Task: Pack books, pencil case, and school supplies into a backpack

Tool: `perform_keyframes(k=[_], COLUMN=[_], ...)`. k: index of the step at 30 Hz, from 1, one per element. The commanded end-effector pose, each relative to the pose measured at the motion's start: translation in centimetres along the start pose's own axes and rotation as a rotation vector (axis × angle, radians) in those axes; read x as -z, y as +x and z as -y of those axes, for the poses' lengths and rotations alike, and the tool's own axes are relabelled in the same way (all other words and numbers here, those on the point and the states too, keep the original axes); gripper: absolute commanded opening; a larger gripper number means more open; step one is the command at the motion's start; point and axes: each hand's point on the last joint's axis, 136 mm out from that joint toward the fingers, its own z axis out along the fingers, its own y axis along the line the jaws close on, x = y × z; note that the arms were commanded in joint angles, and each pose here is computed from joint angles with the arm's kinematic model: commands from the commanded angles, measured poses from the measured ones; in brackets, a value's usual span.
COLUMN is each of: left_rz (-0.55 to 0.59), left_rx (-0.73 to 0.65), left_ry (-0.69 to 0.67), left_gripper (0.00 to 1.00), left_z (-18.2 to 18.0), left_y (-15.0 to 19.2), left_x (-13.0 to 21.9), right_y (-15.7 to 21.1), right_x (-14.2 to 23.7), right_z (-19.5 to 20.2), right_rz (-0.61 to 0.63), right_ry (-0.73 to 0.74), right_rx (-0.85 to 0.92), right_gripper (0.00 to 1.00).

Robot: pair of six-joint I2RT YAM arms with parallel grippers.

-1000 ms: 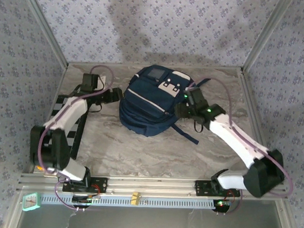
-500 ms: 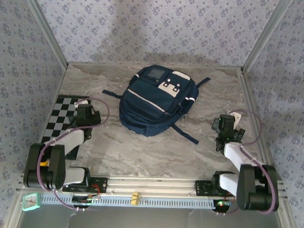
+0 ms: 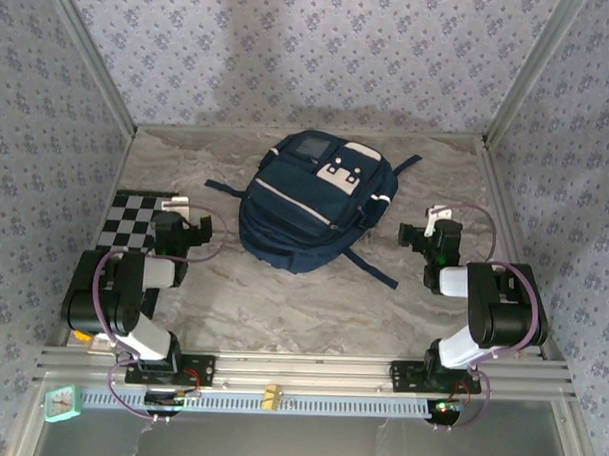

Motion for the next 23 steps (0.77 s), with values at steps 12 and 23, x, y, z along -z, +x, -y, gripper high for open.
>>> perform_keyframes(k=[12, 23], left_rz=[0.078, 0.076], left_rx=[0.041, 0.041], left_ry=[0.042, 0.042], left_gripper=[1.0, 1.0], left_z=[-0.03, 0.02], left_y=[-2.52, -2.48], left_x=[-0.23, -0.25], right_y=[-1.92, -1.89], right_x=[0.03, -0.03], right_z=[0.17, 0.17], right_rz=[0.077, 0.074], right_ry=[-0.004, -0.004], right_rx=[0.024, 0.025], right_gripper=[1.0, 1.0])
